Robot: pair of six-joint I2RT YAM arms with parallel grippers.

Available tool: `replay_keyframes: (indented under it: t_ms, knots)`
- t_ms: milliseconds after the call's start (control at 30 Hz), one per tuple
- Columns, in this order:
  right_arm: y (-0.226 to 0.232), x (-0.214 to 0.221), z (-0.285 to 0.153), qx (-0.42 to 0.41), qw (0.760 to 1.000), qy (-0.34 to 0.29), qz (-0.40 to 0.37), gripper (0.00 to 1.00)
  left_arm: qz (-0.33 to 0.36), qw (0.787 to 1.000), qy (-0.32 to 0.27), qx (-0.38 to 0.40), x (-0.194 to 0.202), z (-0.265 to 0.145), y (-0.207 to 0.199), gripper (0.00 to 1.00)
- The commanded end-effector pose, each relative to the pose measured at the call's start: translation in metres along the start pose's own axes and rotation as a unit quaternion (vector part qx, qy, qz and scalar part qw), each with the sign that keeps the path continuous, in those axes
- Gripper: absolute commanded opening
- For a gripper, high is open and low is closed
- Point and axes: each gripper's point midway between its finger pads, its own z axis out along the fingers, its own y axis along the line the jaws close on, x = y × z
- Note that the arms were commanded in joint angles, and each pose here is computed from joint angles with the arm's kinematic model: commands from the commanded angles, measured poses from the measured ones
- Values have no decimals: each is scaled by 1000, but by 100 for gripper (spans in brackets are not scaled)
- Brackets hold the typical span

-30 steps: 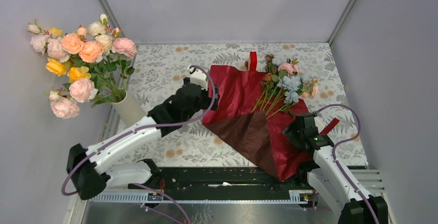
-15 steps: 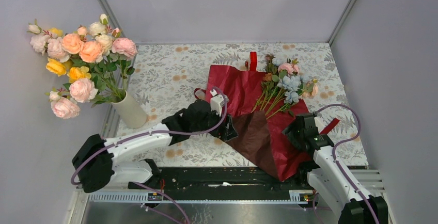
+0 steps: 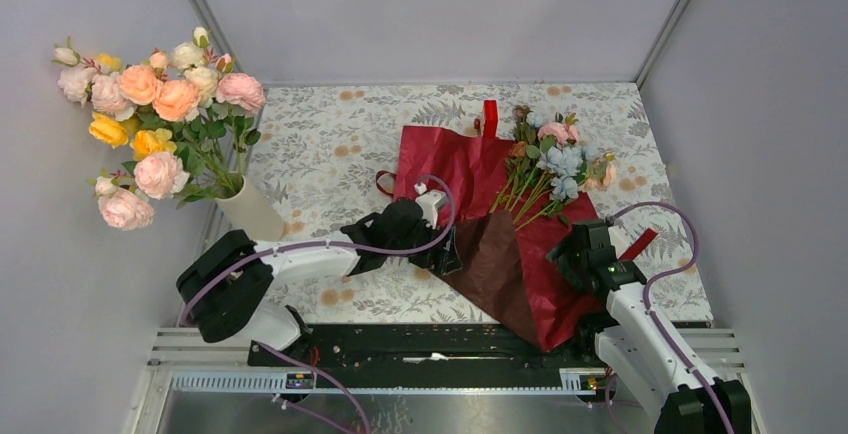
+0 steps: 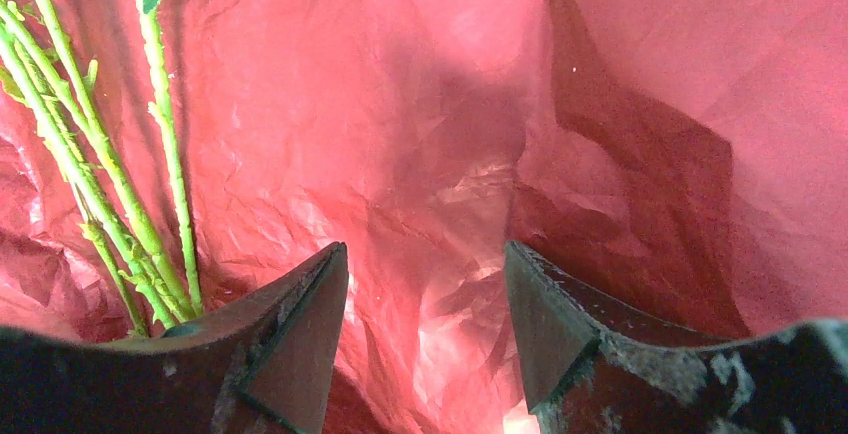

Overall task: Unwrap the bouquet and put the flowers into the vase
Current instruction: Unfold the wrapping paper at the center of the board.

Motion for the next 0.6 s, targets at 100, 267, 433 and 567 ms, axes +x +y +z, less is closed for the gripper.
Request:
replay_keyframes:
  t_ms: [100,267,433,567]
  knots:
    - [-4,-4,-1,12,1000,-11,-6,66,-35,997,-44,-47,-10,15,32,78]
    - [2,-12,-13,0,999,-19,-28,66,-48,997,-41,-54,-6,18,38,78]
    - [20,-29,-39,-40,996,-41,-63,74,-46,996,-52,-61,-11,9,36,78]
    - [37,-41,-64,-87,990,-61,-88,80,-38,995,-66,-62,-18,-2,32,78]
